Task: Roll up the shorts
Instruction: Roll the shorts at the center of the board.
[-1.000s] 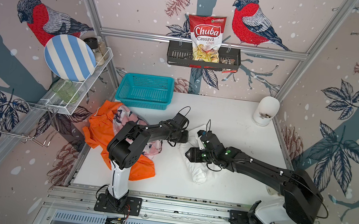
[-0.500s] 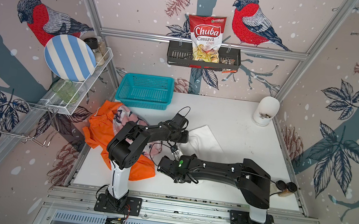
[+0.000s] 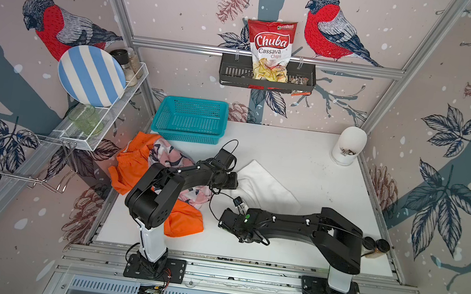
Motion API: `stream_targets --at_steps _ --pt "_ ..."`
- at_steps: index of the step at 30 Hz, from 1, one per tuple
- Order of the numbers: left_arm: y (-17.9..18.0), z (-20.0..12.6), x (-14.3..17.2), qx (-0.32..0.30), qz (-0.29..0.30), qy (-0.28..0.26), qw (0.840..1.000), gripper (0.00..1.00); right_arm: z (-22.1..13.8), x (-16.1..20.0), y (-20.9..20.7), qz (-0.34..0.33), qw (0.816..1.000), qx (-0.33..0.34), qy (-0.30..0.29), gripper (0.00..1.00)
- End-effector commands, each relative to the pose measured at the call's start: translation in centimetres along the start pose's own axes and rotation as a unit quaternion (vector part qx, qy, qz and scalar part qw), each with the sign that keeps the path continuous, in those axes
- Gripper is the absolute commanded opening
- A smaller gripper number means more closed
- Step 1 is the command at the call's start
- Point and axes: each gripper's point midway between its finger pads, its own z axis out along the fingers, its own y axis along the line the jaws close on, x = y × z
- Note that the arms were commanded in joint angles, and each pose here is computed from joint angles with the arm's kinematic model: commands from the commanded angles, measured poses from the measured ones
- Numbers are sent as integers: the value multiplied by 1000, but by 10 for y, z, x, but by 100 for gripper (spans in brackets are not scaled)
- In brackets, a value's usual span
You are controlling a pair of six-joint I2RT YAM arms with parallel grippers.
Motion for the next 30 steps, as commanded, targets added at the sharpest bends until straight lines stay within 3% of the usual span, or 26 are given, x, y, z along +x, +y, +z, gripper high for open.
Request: stream_targets --at_steps 1,5,10,15,20,23,26,27,30 --pt "24 -22 -2 -52 -7 -11 999 57 -25 -21 48 21 980 -199 -17 12" --pt "33 -58 -13 -84 -7 -48 995 64 -50 -41 60 84 921 -380 -27 7" --pt "29 -97 -20 -88 -7 -81 993 72 -54 -49 51 149 841 -520 -23 6" --pt "10 -107 -16 -59 -7 -93 994 75 -34 -41 35 207 784 -585 3 6" --pt "-19 -79 -6 -14 -5 -73 997 79 -21 -34 22 257 733 -629 20 6" --pt "-16 -51 -1 -24 -10 -52 998 80 -15 -30 19 273 722 -635 28 7" --pt "0 -25 -2 -66 -13 -40 997 74 -9 -26 17 278 729 -624 36 12" --pt "6 -17 -2 -84 -12 -36 996 71 -4 -23 15 279 743 -607 38 13" --pt "22 4 -4 -117 -4 -19 993 51 15 -13 5 257 821 -507 44 20"
